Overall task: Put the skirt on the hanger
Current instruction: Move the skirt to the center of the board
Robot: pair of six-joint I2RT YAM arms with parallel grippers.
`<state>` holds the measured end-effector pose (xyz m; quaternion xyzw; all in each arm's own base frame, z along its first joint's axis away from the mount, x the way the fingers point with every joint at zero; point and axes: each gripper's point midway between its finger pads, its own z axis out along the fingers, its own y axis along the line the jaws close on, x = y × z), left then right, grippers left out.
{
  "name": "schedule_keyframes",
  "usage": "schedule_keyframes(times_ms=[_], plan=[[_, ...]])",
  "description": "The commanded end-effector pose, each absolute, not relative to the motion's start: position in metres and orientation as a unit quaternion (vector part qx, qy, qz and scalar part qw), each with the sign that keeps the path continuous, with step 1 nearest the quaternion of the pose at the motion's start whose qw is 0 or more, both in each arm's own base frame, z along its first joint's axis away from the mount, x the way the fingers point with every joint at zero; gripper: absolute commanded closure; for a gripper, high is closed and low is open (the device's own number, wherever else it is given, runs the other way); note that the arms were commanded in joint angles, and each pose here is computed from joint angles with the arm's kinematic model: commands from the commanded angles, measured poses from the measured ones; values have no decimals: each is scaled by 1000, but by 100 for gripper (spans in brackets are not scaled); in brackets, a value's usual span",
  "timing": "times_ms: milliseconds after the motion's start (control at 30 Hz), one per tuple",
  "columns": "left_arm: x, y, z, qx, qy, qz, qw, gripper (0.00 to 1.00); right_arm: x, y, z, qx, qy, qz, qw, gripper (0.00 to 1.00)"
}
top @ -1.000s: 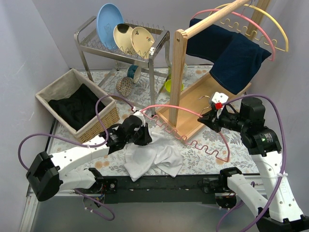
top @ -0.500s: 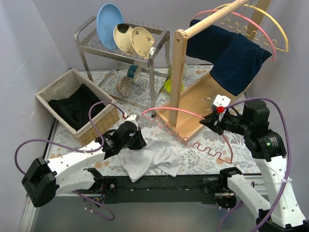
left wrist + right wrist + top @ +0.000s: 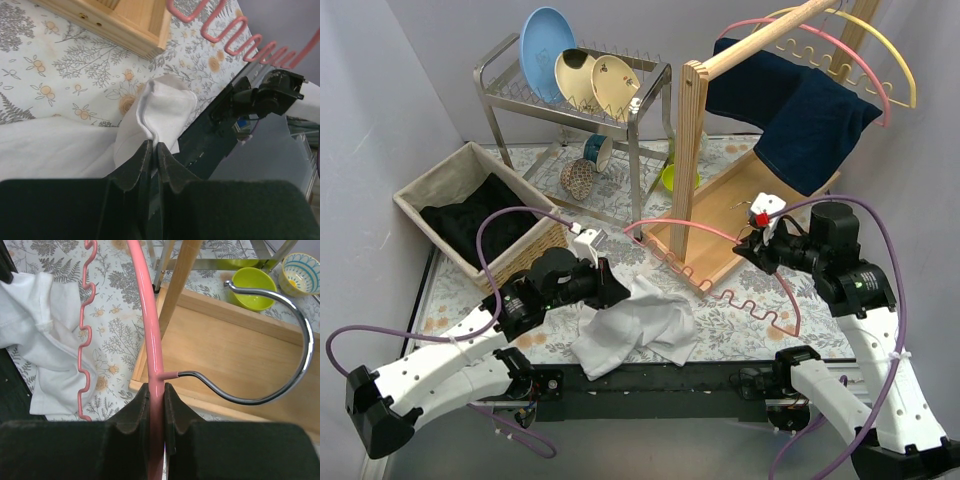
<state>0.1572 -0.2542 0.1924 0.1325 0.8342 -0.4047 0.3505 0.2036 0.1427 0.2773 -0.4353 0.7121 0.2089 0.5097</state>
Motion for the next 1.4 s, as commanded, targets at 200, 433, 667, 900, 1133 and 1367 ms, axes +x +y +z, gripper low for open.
schedule_keyframes(times_ms=[200, 433, 667, 900, 1133, 1367], plan=[[126, -284, 247, 274, 778, -470, 314, 100, 212, 170, 280, -481, 664, 229, 524, 99], [127, -304, 287, 327, 747, -477, 327, 100, 205, 201, 287, -531, 625, 216, 531, 99], [148, -343, 290, 355, 742, -464, 329, 100, 213, 213, 292, -520, 628, 213, 538, 99], [146, -383, 284, 367, 738, -449, 345, 100, 221, 206, 271, -500, 655, 194, 532, 99], [174, -379, 262, 298, 774, -402, 387, 100, 210, 210, 242, -508, 661, 222, 506, 99], [199, -383, 227, 242, 801, -370, 403, 100, 204, 211, 244, -510, 654, 231, 508, 99]])
